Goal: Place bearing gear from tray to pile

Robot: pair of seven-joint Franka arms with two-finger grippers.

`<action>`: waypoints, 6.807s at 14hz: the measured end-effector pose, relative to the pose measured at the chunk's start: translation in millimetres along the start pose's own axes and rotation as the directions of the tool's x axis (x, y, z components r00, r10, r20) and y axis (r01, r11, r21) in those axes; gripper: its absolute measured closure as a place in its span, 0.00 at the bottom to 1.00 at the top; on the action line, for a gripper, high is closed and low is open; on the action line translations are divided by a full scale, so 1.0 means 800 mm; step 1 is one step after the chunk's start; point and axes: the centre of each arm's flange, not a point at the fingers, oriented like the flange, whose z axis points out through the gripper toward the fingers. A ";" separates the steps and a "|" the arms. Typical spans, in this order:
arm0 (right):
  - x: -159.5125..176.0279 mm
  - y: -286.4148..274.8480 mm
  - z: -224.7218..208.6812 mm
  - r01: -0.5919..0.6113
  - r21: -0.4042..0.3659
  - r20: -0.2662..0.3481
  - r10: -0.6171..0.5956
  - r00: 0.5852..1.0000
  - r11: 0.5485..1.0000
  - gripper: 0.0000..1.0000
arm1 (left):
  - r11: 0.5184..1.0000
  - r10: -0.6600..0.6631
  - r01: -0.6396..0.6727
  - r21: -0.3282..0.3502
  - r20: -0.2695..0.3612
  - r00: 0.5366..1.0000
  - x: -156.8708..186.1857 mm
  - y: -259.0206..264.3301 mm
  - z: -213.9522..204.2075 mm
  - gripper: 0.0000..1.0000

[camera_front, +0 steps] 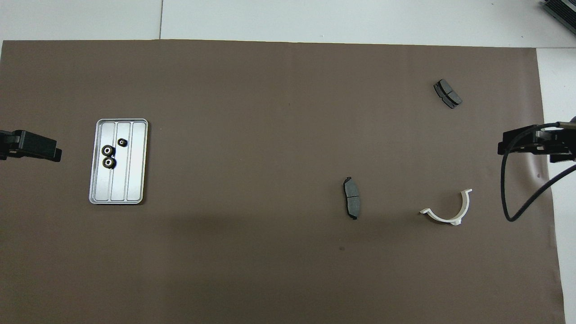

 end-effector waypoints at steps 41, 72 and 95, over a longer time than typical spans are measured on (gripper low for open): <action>0.000 0.000 0.000 0.000 0.000 0.000 0.000 1.000 1.000 0.00 | 1.000 -0.012 0.016 0.016 -0.204 0.979 0.113 -0.042 0.414 0.73; 0.026 -0.083 0.124 0.092 0.045 -0.048 -0.090 0.995 0.995 0.00 | 0.991 -0.125 0.109 -0.081 -0.232 0.965 0.026 0.453 0.383 0.19; -0.119 -0.503 0.428 0.229 0.057 -0.089 -0.223 0.971 0.972 0.00 | 0.983 -0.170 0.179 0.038 -0.178 0.969 0.083 -0.087 0.394 0.16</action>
